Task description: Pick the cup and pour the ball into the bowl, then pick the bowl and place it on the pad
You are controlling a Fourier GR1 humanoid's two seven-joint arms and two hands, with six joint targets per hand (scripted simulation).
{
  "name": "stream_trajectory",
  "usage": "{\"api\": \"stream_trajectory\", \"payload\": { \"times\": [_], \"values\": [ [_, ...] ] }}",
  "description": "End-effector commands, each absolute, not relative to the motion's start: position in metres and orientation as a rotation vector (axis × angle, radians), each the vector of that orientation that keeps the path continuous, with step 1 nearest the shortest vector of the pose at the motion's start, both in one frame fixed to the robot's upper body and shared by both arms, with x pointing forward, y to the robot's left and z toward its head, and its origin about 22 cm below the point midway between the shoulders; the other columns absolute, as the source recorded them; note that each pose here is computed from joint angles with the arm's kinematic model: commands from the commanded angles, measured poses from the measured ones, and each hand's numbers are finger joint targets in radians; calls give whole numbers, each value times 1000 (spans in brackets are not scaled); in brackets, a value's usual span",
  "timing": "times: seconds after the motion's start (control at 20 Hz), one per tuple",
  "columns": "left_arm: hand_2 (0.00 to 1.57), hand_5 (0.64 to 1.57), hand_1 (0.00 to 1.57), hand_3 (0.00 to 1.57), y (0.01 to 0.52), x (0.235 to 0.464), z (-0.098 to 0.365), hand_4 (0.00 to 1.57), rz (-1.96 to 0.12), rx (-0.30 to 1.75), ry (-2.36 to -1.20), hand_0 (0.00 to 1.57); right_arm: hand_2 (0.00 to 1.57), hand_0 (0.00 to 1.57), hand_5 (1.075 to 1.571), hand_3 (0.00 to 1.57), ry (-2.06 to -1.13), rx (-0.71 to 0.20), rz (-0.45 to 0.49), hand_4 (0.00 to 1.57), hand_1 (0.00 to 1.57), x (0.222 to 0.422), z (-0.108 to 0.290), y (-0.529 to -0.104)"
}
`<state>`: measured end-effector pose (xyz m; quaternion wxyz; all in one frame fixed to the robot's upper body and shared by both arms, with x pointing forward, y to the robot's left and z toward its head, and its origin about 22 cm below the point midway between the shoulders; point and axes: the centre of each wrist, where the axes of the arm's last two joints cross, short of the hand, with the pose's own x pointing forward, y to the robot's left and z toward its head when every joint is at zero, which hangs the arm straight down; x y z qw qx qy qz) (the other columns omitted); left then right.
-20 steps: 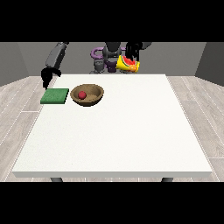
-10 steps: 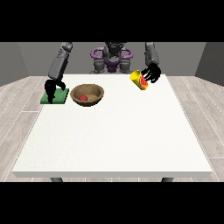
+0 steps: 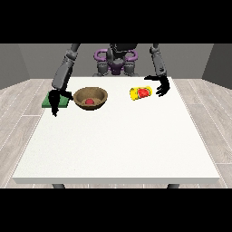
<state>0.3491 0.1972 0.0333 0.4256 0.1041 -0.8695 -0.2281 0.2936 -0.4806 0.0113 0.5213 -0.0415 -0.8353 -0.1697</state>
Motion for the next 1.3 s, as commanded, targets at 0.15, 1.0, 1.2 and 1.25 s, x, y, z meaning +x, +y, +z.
{"api": "stream_trajectory", "payload": {
  "times": [0.15, 1.0, 1.2, 1.25],
  "values": [
    [0, 654, 0, 0, 228, 353, 35, 0, -469, 128, -2150, 0, 0, 0, 1571, 0, -1954, -51, -389, 0, 0, 332, 17, -445],
    [0, 697, 0, 0, 255, 314, -37, 0, -346, 176, -1880, 0, 0, 0, 1570, 0, -1618, 115, -399, 0, 0, 331, -59, -351],
    [0, 688, 0, 0, 258, 328, -17, 0, -351, 161, -1938, 0, 0, 0, 1571, 0, -1633, 105, -407, 0, 0, 346, -56, -328],
    [0, 694, 0, 0, 252, 335, 3, 0, -371, 180, -1934, 0, 0, 0, 1571, 0, -1613, 106, -408, 0, 0, 345, -50, -346]
  ]
}}
